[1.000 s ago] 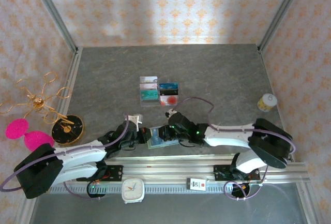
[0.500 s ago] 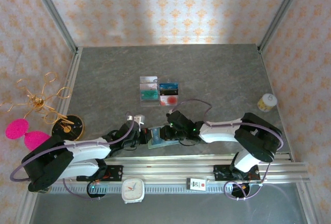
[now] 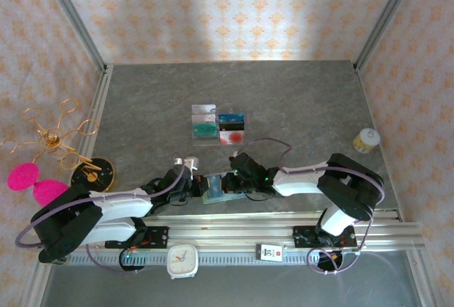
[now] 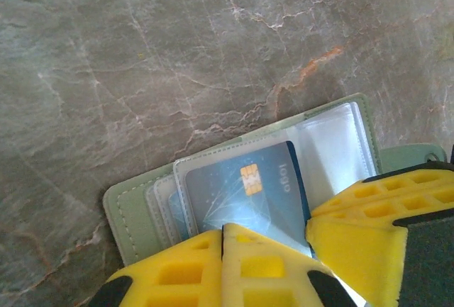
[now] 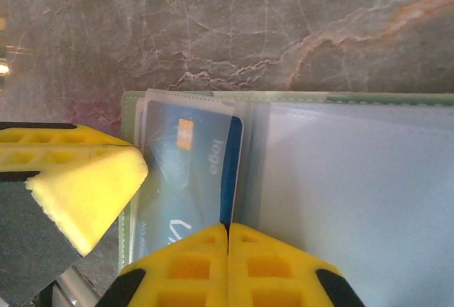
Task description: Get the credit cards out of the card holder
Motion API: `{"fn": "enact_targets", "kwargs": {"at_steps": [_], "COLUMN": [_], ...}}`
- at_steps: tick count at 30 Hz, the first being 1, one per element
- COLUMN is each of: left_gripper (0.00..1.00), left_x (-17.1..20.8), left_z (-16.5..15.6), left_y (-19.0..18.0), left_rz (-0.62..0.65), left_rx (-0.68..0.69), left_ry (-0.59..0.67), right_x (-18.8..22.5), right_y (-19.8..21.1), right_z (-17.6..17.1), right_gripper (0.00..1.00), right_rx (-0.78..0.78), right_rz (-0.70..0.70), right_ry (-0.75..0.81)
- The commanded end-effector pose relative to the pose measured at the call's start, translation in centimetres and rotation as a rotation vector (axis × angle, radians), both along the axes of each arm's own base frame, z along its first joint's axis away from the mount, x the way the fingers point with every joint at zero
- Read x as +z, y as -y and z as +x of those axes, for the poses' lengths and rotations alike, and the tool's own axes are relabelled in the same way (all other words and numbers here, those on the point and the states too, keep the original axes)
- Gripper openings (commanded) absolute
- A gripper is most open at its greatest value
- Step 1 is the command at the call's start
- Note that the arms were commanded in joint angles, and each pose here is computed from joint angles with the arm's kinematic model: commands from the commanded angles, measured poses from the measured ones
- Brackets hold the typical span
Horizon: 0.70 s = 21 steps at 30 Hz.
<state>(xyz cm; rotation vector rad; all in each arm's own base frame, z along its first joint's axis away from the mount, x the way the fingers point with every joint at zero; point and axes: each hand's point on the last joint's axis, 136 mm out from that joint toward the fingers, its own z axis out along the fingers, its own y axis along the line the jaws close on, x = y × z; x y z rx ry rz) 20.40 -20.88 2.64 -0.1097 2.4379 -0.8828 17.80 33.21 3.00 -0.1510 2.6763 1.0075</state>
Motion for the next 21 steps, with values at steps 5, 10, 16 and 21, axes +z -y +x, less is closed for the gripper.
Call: {"fn": "enact_targets", "kwargs": {"at_steps": [5, 10, 16, 21], "left_gripper": [0.0, 0.0, 0.0, 0.0], "left_x": [0.0, 2.2, 3.2, 1.0], "left_z": [-0.1, 0.4, -0.2, -0.6], "left_y": [-0.8, 0.1, 2.6, 2.9], "left_rz": [0.035, -0.004, -0.034, 0.01], "left_rx": [-0.005, -0.024, -0.087, -0.099], "left_ry": [0.005, 0.047, 0.06, 0.008], "right_x": [-0.3, -0.5, -0.4, -0.1], "right_y": [3.0, 3.2, 2.8, 2.6], "right_z": [0.1, 0.0, -0.1, -0.1], "right_gripper": [0.0, 0.0, 0.02, 0.17], "right_rx": [-0.12, -0.115, -0.095, -0.085], "right_rz": [-0.042, -0.047, -0.029, -0.017], "right_ry": [0.013, 0.015, 0.019, 0.024]}}
